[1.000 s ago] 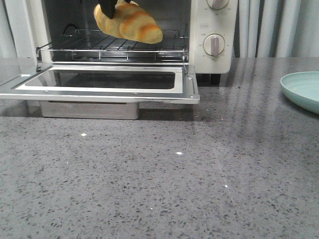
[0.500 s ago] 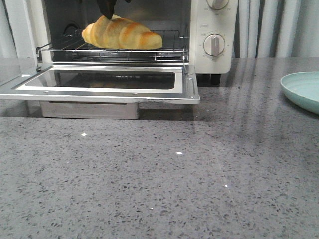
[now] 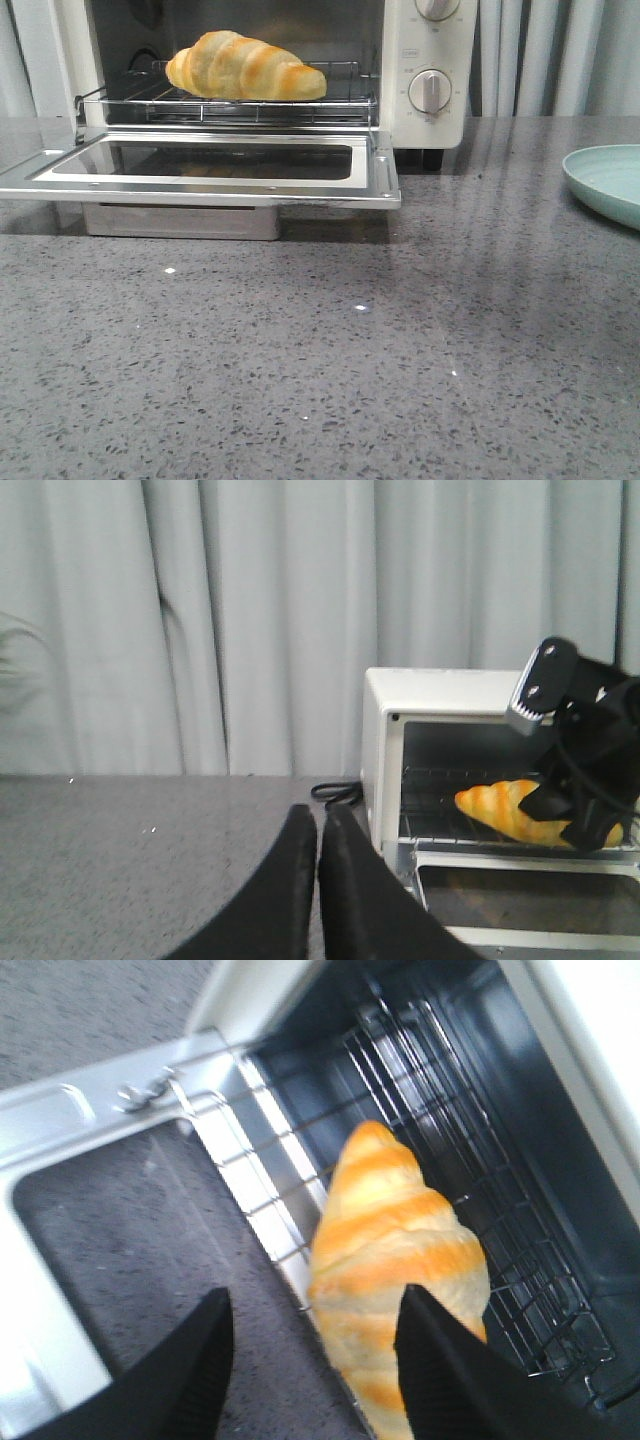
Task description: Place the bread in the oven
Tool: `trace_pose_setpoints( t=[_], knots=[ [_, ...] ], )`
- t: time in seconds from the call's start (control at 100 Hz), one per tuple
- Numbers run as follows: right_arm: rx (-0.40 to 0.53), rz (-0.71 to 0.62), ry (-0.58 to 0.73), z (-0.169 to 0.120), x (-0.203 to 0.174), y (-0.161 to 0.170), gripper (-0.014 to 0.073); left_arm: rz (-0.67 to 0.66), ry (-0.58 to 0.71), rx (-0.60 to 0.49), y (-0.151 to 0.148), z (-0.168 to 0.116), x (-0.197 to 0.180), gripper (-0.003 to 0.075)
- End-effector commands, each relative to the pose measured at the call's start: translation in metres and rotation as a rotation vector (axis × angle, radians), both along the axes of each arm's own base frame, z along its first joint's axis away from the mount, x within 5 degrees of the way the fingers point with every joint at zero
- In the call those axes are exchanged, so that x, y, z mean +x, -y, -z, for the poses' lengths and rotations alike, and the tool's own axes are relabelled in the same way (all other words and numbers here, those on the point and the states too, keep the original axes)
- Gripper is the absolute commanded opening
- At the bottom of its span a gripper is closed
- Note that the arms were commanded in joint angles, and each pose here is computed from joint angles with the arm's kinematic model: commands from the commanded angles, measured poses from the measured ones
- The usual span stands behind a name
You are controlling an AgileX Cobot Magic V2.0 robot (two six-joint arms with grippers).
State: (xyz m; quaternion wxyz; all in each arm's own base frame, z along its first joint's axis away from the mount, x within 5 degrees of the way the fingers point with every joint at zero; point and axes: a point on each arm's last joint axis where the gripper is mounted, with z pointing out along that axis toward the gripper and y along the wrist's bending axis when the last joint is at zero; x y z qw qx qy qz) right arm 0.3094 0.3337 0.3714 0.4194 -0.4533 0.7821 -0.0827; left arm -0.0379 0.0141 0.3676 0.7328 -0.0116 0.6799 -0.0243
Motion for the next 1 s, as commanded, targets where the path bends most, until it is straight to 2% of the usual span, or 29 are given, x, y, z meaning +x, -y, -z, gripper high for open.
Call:
trace_pose_setpoints(
  t=[0.0,0.21,0.28,0.4,0.56,0.66,0.73,0.8,0.93,0.99],
  knots=[
    [0.087,-0.007,0.107,-0.053,-0.021,0.017,0.0328,-0.027,0.081,-0.020,0.002,-0.007,-0.012,-0.0022],
    [0.072,0.046,0.038,-0.068,-0.049,0.029,0.0314,-0.076,0.084,-0.029,0.007,-0.004,-0.008,-0.0022],
    [0.084,0.069,0.018,-0.074,-0.057,0.034,0.0249,-0.077,0.099,-0.027,0.008,0.000,-0.001,-0.0022],
    [0.083,0.105,-0.012,-0.082,-0.067,0.045,0.0085,-0.048,0.135,-0.041,0.010,0.011,0.015,-0.0022],
    [0.096,0.110,-0.060,-0.088,-0.076,0.053,-0.0076,-0.036,0.104,-0.039,0.011,0.042,0.041,-0.0022],
    [0.131,0.093,-0.088,-0.092,-0.082,0.055,-0.0075,-0.044,0.026,0.053,0.012,0.071,0.058,-0.0021],
    [0.142,0.090,-0.096,-0.093,-0.083,0.055,-0.0075,-0.039,-0.019,0.057,0.012,0.090,0.067,-0.0021],
    [0.144,0.090,-0.096,-0.094,-0.084,0.056,-0.0075,-0.017,-0.026,0.007,0.014,0.102,0.073,-0.0021],
    [0.149,0.090,-0.093,-0.096,-0.085,0.058,-0.0075,0.029,0.043,-0.162,0.017,0.112,0.080,-0.0022],
    [0.155,0.089,-0.089,-0.099,-0.086,0.060,-0.0075,0.024,0.066,-0.170,0.016,0.118,0.082,-0.0021]
  ],
)
